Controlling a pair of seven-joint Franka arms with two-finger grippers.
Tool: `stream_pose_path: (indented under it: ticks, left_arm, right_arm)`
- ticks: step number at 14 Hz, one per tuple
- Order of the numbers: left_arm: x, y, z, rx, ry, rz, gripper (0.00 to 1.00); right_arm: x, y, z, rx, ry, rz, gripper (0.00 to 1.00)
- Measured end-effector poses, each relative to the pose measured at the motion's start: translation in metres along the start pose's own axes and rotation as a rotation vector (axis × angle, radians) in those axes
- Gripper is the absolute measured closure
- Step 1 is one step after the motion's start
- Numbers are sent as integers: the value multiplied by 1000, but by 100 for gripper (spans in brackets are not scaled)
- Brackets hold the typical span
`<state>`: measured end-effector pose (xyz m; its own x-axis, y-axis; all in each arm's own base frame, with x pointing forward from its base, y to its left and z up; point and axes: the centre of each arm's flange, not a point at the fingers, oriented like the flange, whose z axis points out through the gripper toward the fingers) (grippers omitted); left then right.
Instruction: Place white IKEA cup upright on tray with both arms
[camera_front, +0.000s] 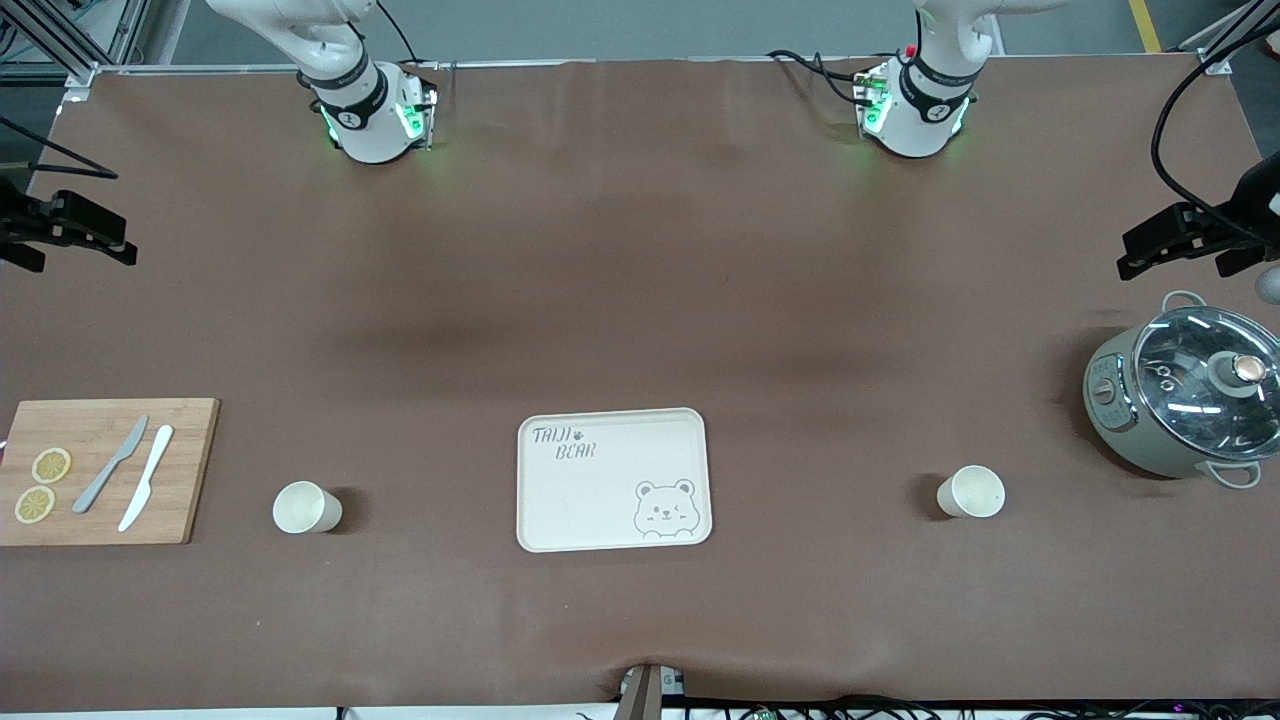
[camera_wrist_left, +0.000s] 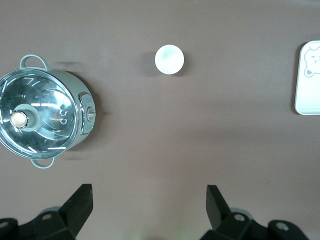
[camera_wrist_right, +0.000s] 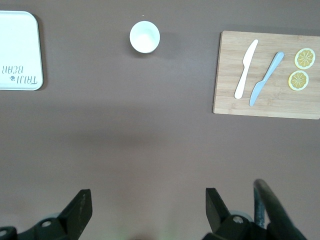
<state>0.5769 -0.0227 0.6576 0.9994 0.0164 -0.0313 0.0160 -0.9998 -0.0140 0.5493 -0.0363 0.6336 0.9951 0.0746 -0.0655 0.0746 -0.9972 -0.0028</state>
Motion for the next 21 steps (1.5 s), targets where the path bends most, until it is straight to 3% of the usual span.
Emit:
stream_pose_path:
  ticks: [12,21]
  left_arm:
    - [3,-3,8,1,-14,-6,0]
    - [63,-5,98,-4,-52,-10,0]
  right_arm:
    - [1,0,1,0,1,-1,0]
    - [3,0,0,-2,11,-1,0]
